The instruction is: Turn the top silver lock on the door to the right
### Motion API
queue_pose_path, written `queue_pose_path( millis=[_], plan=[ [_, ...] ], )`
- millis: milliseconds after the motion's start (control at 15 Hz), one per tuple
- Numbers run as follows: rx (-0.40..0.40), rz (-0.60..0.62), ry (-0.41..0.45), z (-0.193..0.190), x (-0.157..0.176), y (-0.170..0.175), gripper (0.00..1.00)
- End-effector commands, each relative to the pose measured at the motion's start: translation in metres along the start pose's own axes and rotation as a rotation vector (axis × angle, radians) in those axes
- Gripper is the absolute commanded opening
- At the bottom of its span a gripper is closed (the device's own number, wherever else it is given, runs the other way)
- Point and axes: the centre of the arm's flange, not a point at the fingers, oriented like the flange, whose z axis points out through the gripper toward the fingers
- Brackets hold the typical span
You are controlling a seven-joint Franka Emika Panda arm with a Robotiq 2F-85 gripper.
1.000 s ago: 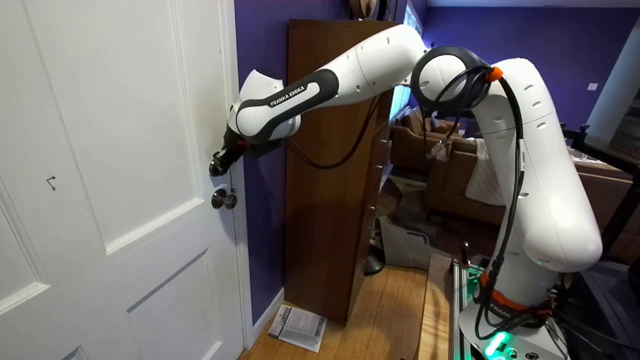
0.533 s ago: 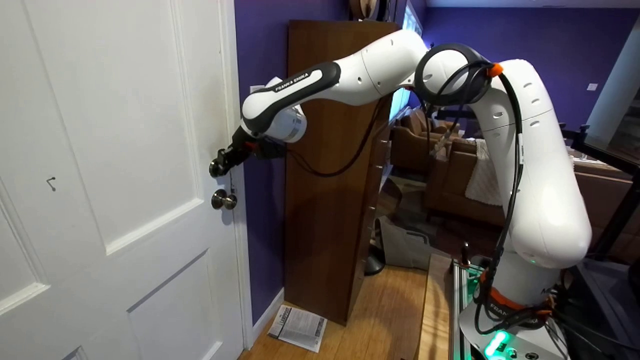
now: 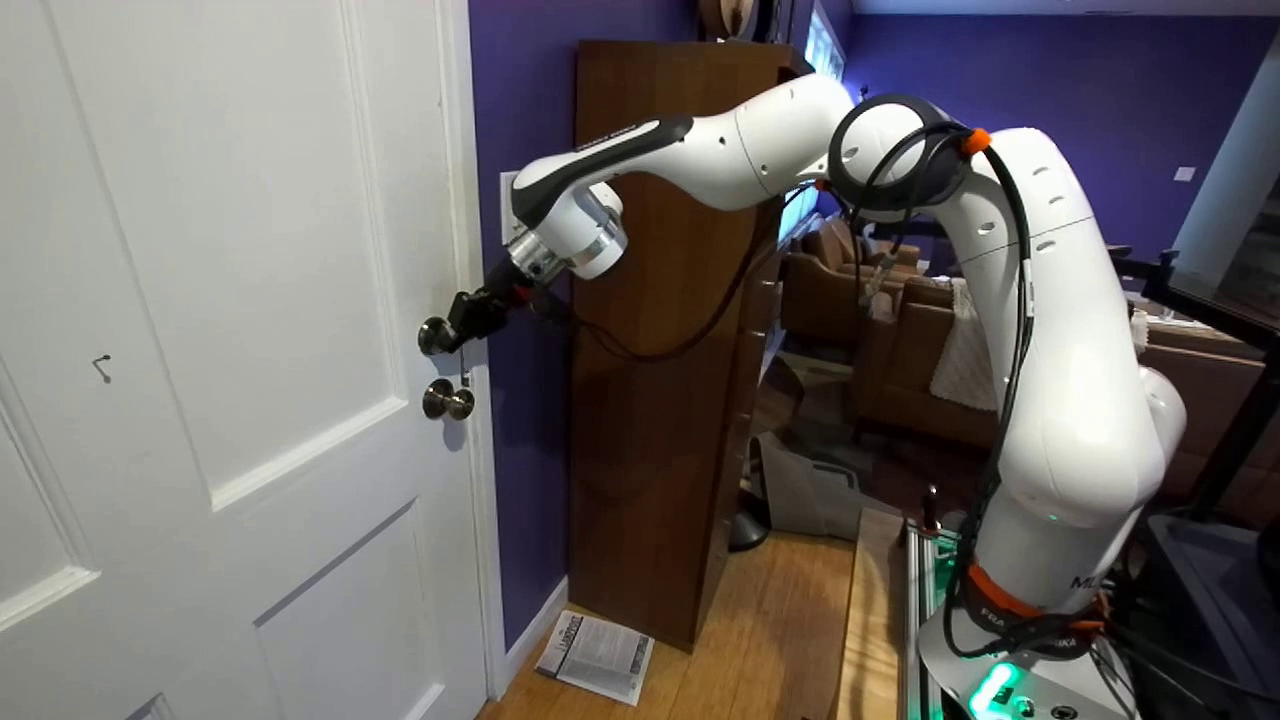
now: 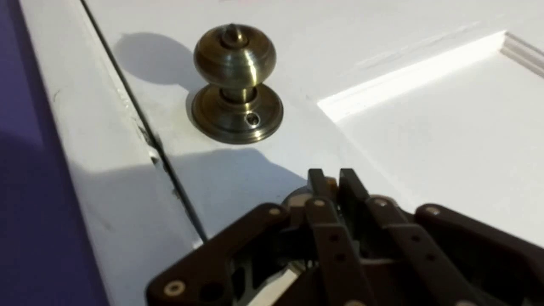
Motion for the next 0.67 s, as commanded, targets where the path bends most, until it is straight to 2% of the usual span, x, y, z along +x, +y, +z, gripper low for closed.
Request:
queue_pose_path(
  millis=[0,133,267,333,400,600],
  plan=[
    [0.134,0.027,-0.063,-0.009,-0.004,0.016,0.04],
    [0.175,0.044,-0.086,-0.012,-0.005,0.023,0.04],
    [0.158,0.041,-0.114,-0.016,-0.008,0.024,0.04],
    [0.124,0.039,-0.121,-0.017,-0.008,0.024,0.25],
    [0.07,0.028,-0.135,-0.018,-0.01,0.02,0.4],
    [-0.086,-0.022,-0.168,-0.018,-0.018,-0.005,0.61]
  ],
)
